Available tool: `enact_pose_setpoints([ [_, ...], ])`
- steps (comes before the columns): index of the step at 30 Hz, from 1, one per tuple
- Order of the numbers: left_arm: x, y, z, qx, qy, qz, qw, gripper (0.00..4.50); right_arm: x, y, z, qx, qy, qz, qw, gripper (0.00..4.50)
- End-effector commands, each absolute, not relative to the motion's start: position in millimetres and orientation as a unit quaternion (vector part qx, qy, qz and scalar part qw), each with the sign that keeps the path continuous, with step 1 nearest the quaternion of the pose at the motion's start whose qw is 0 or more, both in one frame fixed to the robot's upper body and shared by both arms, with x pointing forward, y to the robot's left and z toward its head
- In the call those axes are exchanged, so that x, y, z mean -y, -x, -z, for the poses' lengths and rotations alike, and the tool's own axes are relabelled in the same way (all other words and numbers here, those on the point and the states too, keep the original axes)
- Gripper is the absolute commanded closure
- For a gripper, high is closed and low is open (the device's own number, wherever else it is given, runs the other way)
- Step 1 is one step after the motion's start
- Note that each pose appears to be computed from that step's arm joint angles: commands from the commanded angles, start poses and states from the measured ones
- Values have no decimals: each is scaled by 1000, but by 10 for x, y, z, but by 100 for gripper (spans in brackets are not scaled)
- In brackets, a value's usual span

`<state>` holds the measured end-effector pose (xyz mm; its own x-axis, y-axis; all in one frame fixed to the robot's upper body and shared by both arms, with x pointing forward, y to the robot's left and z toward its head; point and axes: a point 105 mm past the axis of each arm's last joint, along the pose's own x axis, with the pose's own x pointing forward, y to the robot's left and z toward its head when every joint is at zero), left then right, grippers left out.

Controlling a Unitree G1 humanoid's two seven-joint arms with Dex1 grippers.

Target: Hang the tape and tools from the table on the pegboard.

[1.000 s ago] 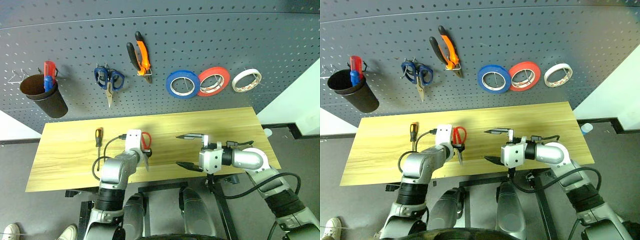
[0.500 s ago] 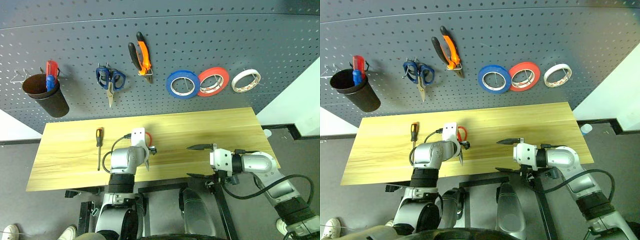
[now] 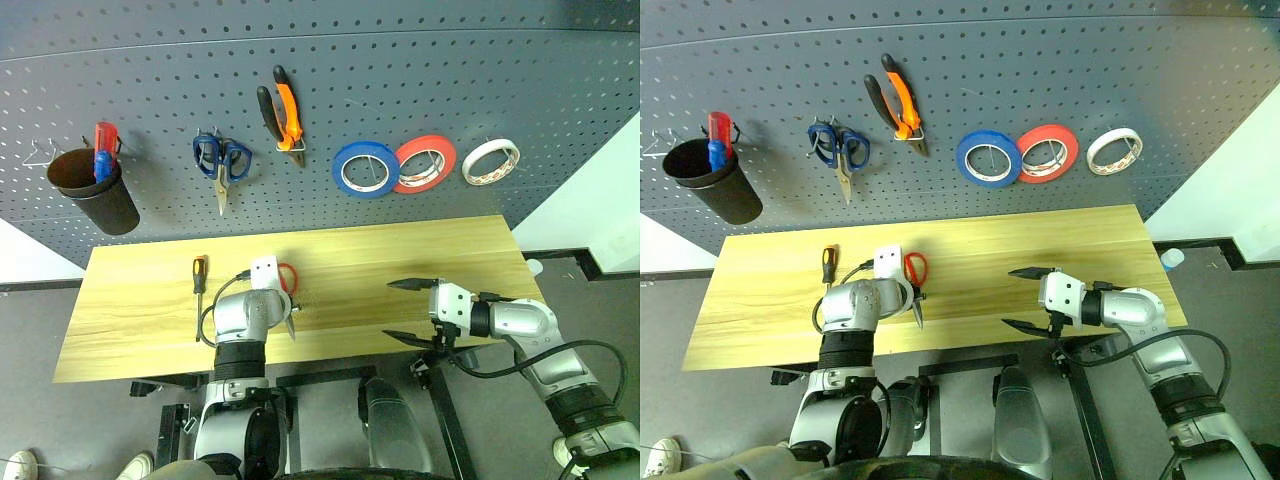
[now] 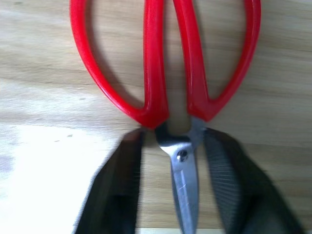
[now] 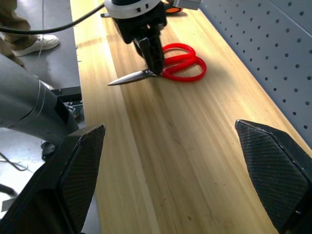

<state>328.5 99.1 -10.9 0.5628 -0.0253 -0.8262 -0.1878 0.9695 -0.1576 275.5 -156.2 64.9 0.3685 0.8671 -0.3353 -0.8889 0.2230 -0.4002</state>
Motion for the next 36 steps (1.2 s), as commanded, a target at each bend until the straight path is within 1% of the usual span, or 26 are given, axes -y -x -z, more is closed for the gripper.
enact_pose_setpoints([
  [1,-780,-3244,137,-489,122,-31,863,395,1560,-2814,-764,7,279,-549,788,0],
  [3,-784,-3245,139,-490,121,-33,863,444,1555,-2821,-768,10,281,-547,789,0],
  [4,-785,-3248,137,-490,121,-33,863,448,1553,-2825,-769,10,281,-547,789,0],
  [9,-803,-3304,65,-479,108,-30,871,448,1516,-2838,-789,17,277,-544,792,0],
  [14,-789,-3353,-10,-467,121,-26,876,448,1487,-2859,-796,20,275,-544,792,0],
  [18,-723,-3334,-57,-471,130,-11,872,337,1473,-2856,-781,21,277,-544,792,0],
  [24,-736,-3329,-93,-484,57,-5,873,142,1471,-2829,-760,20,276,-542,793,0],
  [32,-621,-3326,-114,-491,68,12,868,142,1477,-2803,-741,17,276,-540,795,0],
  [36,-565,-3279,-57,-512,71,13,856,142,1483,-2802,-741,17,276,-538,796,0],
])
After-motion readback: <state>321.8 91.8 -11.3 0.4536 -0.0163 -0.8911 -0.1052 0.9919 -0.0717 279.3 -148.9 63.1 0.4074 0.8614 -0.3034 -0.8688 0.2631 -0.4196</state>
